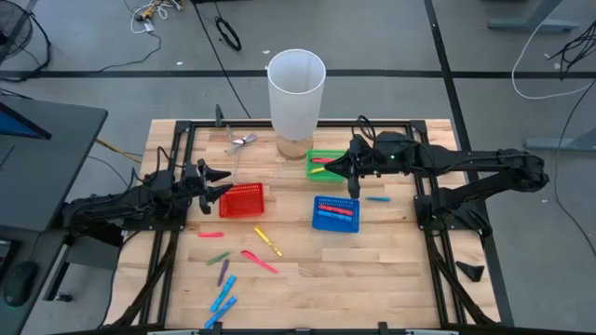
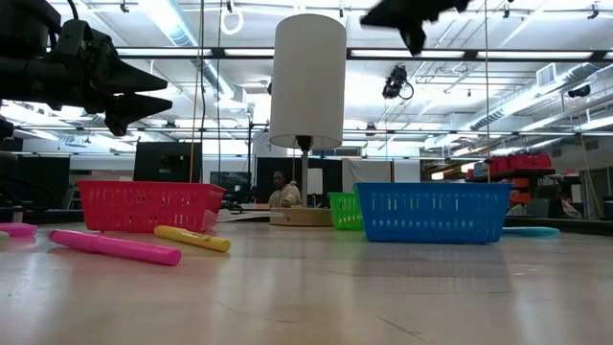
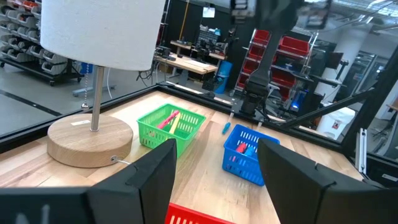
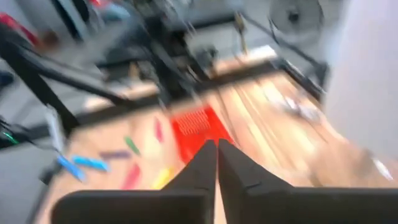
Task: Pick & Place Markers
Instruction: Put the small blue pen into the red bin
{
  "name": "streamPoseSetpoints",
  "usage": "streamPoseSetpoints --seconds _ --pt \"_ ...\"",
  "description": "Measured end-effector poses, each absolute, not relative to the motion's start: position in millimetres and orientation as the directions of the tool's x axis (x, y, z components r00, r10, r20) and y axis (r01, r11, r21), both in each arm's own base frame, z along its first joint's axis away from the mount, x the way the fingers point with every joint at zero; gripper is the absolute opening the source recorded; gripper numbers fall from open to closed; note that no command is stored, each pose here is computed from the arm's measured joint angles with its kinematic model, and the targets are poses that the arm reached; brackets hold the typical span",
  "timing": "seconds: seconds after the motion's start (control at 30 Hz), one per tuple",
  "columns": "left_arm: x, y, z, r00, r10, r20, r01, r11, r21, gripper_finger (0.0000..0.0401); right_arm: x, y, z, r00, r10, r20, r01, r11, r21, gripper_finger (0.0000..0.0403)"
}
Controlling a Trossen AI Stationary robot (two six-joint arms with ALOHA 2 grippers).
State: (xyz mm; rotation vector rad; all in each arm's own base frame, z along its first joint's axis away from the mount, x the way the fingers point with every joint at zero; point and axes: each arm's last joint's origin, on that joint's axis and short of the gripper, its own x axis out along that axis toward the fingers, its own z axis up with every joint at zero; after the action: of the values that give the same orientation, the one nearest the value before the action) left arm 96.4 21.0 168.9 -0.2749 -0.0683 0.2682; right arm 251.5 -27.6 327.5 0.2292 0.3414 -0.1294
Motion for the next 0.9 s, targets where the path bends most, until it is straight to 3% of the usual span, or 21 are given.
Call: streamPoseSetpoints --seconds 0.5,0.73,0.9 --pt "96.4 21.0 169.0 0.962 0.271 0.03 -0.252 0.927 -0.277 0.0232 212.3 -30.9 290.0 0.637 0.094 -0.765 0.045 0.986 0.159 0.0201" --pt "96.4 21.0 169.0 0.962 0.271 0.03 -0.252 0.927 -0.277 0.0232 190.4 -27.5 277.0 0.416 0.12 -0.901 -0.017 0.992 0.125 0.0226" --pt "96.4 21.0 169.0 0.962 0.271 0.03 -0.253 0.927 -0.277 0.0232 182.7 -28.3 273.7 0.331 0.061 -0.942 -0.046 0.998 0.048 0.0224"
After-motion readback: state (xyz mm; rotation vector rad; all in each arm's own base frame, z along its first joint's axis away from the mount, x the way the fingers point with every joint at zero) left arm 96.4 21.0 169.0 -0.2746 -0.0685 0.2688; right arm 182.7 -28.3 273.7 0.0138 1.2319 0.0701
